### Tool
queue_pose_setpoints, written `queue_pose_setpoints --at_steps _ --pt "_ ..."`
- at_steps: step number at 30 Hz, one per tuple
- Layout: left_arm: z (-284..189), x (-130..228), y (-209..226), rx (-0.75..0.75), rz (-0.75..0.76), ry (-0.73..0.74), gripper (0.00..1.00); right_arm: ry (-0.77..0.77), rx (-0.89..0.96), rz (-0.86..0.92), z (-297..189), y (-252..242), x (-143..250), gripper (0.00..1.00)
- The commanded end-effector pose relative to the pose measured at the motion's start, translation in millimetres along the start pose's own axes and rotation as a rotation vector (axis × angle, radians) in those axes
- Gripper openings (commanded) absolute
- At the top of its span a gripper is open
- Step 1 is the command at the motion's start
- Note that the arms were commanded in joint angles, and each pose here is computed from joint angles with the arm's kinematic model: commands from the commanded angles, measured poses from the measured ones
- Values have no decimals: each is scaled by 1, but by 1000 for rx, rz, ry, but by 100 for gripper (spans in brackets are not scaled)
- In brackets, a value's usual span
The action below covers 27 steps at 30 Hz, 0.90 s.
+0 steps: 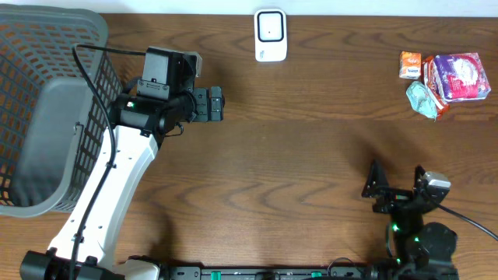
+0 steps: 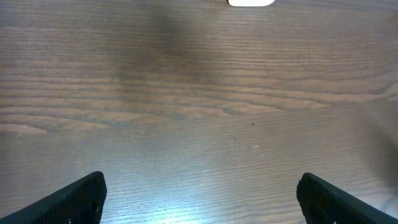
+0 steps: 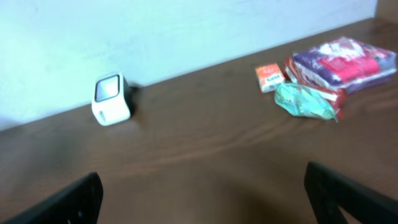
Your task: Scan the item barcode
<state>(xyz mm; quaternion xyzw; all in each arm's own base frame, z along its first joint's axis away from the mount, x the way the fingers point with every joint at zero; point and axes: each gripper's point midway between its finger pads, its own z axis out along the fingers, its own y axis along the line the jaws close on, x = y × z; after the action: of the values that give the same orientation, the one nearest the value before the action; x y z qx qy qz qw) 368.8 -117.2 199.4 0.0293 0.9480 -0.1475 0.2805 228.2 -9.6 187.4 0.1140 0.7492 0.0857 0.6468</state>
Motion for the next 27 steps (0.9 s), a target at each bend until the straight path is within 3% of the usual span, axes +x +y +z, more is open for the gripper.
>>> queue_pose_setpoints --at_steps 1,4,20,27 --pt "-1 -2 2 -7 4 -6 98 -45 -43 50 13 0 12 99" --pt "-1 -2 2 -7 4 -6 98 -100 -77 42 20 1 17 99" --pt "-1 -2 2 -7 4 -6 98 -75 -94 -278 21 7 28 99" --pt "-1 -2 2 -7 4 -6 98 -72 -131 -337 21 17 31 99"
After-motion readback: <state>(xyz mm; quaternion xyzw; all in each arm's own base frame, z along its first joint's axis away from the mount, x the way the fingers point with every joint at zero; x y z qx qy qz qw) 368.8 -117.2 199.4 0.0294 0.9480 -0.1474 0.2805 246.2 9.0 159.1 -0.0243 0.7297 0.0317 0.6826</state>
